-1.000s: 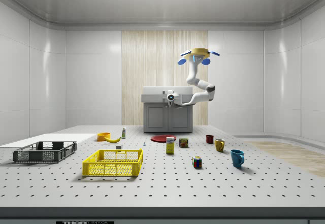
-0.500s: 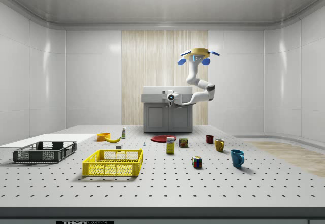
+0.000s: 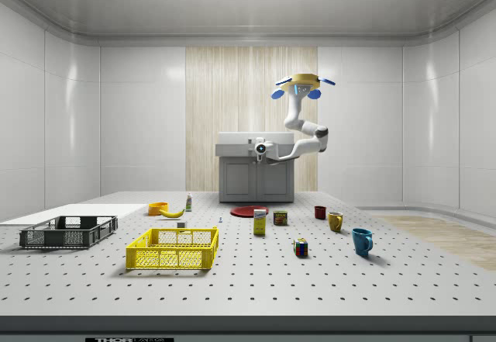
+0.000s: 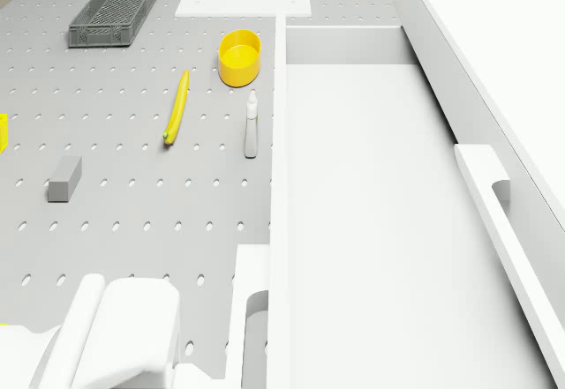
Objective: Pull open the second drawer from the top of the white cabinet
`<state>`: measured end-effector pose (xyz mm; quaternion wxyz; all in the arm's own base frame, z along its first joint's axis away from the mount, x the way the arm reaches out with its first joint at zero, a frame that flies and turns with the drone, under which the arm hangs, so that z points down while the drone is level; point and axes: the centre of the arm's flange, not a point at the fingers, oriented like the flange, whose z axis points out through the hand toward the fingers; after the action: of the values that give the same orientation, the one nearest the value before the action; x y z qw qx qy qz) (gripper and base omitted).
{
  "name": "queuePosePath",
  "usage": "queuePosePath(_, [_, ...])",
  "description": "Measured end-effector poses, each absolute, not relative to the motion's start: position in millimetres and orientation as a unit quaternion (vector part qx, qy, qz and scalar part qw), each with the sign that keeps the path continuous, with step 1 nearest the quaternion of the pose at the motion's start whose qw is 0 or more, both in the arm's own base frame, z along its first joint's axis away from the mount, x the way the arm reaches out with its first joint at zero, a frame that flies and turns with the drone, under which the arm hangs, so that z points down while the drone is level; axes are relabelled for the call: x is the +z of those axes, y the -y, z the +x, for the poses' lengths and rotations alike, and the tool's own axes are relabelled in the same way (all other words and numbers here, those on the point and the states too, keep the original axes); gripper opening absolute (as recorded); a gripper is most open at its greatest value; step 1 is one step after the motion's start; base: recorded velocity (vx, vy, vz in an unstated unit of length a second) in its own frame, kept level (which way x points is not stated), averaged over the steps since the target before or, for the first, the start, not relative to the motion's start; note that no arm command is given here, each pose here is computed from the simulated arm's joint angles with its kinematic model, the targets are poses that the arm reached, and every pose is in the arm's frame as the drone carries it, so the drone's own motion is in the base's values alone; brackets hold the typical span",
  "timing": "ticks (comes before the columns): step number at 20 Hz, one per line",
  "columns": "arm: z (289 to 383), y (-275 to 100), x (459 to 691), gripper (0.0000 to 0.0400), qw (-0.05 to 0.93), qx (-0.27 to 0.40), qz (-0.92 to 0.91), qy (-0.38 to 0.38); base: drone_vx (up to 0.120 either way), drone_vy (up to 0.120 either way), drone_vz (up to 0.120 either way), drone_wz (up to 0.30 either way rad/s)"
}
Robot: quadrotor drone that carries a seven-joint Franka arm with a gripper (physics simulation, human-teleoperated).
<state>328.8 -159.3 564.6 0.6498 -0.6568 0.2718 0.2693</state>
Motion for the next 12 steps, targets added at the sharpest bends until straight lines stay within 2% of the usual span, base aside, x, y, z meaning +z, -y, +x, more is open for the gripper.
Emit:
queuePosePath(1, [328.8, 162.2, 564.6, 0.0134, 0.65, 0.269, -0.657, -0.272, 0.0, 0.0, 0.0, 0.0])
queuePosePath(4, [328.8, 168.4, 564.8, 0.0214, 0.651, 0.269, -0.656, -0.271, 0.0, 0.0, 0.0, 0.0])
queuePosePath(6, [328.8, 171.0, 564.9, 0.0248, 0.652, 0.269, -0.655, -0.271, 0.0, 0.0, 0.0, 0.0])
queuePosePath(12, [328.8, 174.4, 565.0, 0.0288, 0.652, 0.27, -0.655, -0.271, 0.0, 0.0, 0.0, 0.0])
